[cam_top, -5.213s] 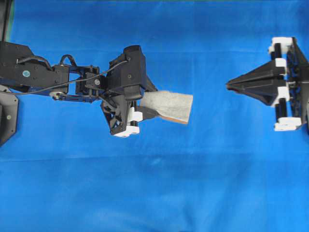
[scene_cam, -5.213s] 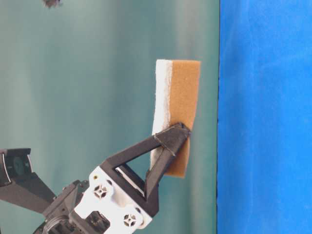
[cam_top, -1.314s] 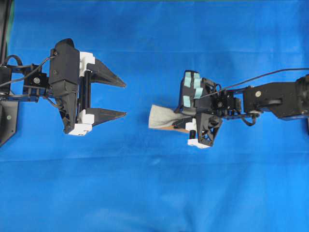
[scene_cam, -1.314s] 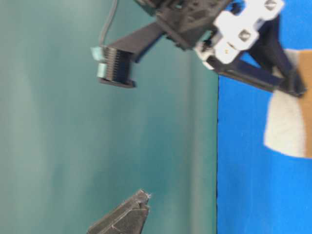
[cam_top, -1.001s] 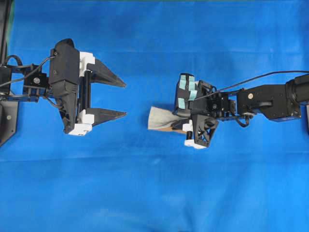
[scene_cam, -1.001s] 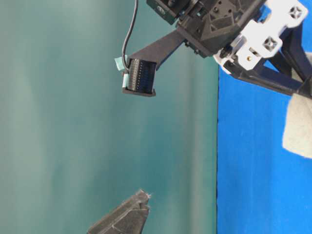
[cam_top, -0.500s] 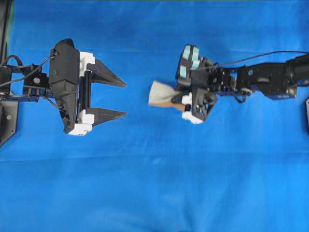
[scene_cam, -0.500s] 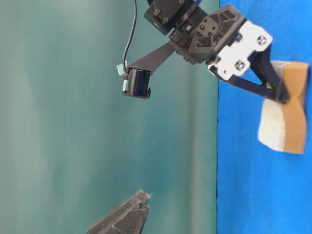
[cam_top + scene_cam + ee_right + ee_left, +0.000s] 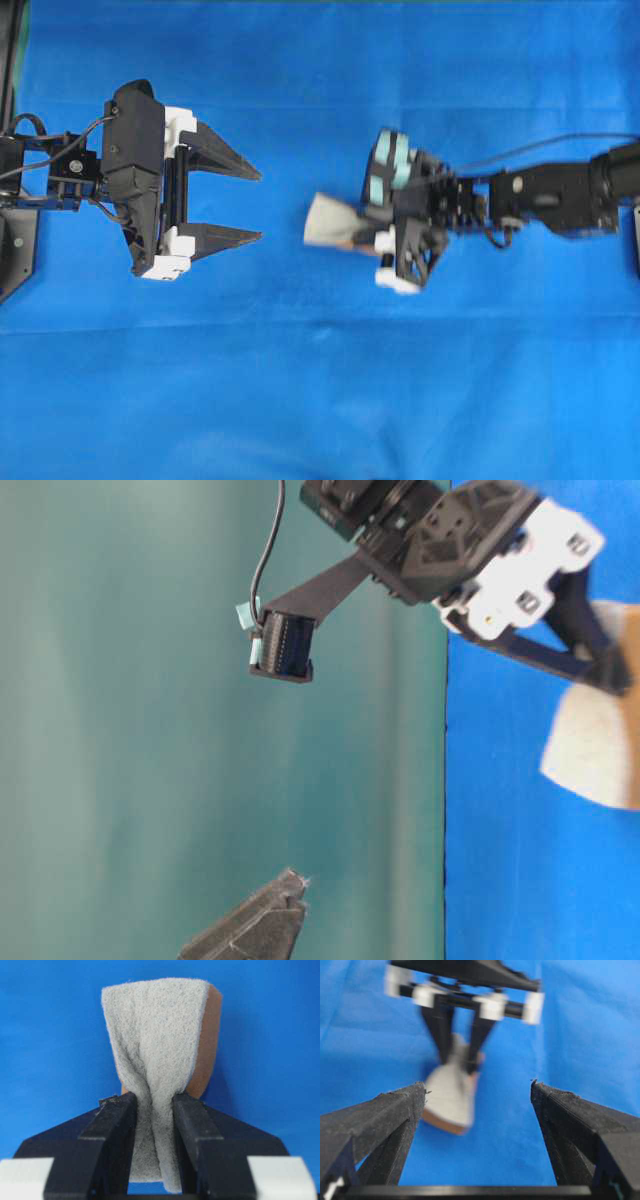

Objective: Hand over the sponge with the left arm and wipe it with the right arm.

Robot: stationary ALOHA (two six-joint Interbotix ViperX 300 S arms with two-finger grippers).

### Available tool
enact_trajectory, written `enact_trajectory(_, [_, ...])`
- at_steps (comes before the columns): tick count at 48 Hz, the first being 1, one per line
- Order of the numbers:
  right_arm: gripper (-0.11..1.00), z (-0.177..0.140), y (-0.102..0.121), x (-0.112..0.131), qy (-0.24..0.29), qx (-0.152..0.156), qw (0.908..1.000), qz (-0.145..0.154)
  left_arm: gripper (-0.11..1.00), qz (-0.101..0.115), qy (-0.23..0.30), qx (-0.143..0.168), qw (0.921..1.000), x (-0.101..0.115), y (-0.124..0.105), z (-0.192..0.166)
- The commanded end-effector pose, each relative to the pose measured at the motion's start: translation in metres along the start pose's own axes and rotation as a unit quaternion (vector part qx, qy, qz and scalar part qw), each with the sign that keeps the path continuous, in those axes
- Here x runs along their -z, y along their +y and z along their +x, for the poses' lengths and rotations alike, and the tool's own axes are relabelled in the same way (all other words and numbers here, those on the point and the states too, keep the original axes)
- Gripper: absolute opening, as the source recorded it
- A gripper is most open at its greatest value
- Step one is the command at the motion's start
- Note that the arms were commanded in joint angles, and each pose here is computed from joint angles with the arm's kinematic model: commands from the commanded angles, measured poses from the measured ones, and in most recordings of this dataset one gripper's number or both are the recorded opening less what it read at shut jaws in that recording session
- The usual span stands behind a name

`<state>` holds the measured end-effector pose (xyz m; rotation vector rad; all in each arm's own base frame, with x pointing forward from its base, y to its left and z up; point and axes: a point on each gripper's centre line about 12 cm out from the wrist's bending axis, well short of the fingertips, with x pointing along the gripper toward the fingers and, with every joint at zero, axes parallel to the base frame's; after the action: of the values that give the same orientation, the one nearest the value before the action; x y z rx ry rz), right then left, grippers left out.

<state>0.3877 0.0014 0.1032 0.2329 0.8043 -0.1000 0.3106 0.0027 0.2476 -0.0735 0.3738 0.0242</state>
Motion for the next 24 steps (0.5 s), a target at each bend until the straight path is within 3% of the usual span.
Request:
enact_trajectory(1, [0.30, -0.004, 0.029, -0.005, -0.012, -0.028, 0.9995, -0.007, 0.82, 0.002, -0.013, 0.002, 0.9999, -0.007, -0.001, -0.001])
enact_trajectory(6, [0.30, -0.005, 0.044, -0.003, -0.011, -0.042, 0.9990, -0.009, 0.82, 0.002, -0.013, 0.002, 0.9999, -0.008, -0.001, -0.001])
enact_trajectory(11, [0.30, -0.005, 0.044, -0.004, -0.012, -0.041, 0.9990, -0.008, 0.82, 0.002, -0.014, 0.002, 0.9999, -0.008, -0.001, 0.000])
enact_trajectory(24, [0.29, -0.004, -0.010, -0.012, -0.003, 0.009, 0.9999, 0.008, 0.82, 0.000, -0.014, 0.002, 0.9999, -0.008, -0.001, 0.000])
